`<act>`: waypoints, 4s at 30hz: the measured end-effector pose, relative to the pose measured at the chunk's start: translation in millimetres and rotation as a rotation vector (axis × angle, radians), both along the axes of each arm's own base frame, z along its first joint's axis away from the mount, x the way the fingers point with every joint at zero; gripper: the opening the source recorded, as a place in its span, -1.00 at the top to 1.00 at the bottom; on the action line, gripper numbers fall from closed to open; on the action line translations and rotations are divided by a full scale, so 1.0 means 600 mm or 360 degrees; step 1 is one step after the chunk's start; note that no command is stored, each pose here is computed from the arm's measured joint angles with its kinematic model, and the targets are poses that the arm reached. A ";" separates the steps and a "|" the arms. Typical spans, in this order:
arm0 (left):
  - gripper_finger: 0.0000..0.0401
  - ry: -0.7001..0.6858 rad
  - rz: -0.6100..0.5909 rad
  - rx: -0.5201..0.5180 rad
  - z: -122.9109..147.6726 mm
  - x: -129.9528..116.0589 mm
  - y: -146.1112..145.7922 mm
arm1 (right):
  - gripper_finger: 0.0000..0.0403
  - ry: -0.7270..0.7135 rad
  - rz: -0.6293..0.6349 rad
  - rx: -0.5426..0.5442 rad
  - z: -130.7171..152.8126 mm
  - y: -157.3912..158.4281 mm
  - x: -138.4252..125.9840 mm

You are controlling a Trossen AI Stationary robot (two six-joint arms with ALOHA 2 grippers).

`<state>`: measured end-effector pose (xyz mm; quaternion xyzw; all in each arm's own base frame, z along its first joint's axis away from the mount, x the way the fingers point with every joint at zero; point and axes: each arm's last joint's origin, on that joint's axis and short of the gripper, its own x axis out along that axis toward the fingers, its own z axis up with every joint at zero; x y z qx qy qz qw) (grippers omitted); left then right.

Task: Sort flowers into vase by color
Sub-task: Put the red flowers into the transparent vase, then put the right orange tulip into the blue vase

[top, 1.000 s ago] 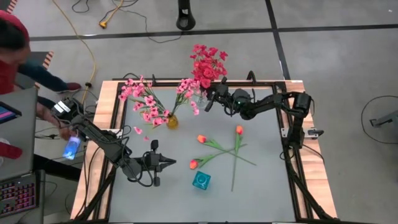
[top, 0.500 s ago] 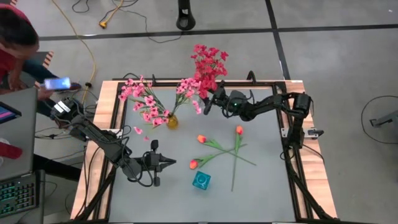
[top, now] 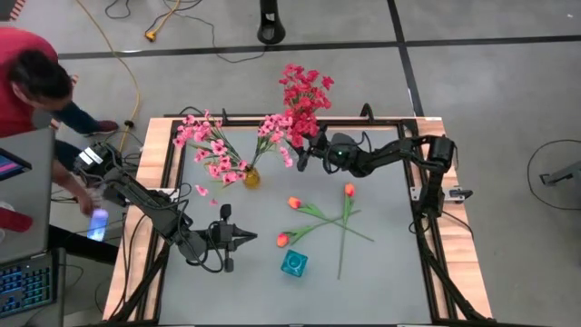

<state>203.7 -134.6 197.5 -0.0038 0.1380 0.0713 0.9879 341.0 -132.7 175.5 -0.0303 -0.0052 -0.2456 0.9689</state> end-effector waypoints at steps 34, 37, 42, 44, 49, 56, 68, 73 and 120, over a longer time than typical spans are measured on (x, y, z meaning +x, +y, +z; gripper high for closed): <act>0.99 0.0001 -0.0006 -0.0011 0.000 0.000 0.000 | -0.15 0.0666 -0.0023 0.0397 0.116 0.048 -0.122; 0.99 0.0001 -0.0005 -0.0010 0.000 0.000 0.000 | -0.15 0.0700 -0.0030 0.0519 0.121 0.060 -0.136; 0.99 0.0001 -0.0005 -0.0010 0.000 0.000 0.000 | -0.15 0.0817 0.0001 0.0721 0.117 0.096 -0.151; 0.99 0.0001 -0.0005 -0.0010 0.000 0.000 0.000 | -0.15 0.0870 0.0003 0.0829 0.112 0.113 -0.156; 0.99 0.0001 -0.0008 -0.0011 0.000 0.000 0.000 | -0.15 0.0996 -0.0062 0.1137 0.090 0.152 -0.161; 0.99 0.0003 -0.0011 -0.0012 0.000 0.000 0.000 | -0.05 0.1156 -0.0283 0.1502 0.058 0.192 -0.169; 0.99 0.0013 -0.0012 -0.0004 -0.001 0.000 0.000 | 0.12 0.1399 -0.0496 0.1650 -0.002 0.238 -0.157; 0.99 0.0015 -0.0013 -0.0003 -0.001 -0.001 0.000 | 0.13 0.1473 -0.0586 0.1672 -0.028 0.245 -0.150; 0.99 -0.0131 -0.0587 0.0370 0.125 -0.107 0.161 | 0.60 0.1601 -0.0677 0.1684 -0.066 0.245 -0.142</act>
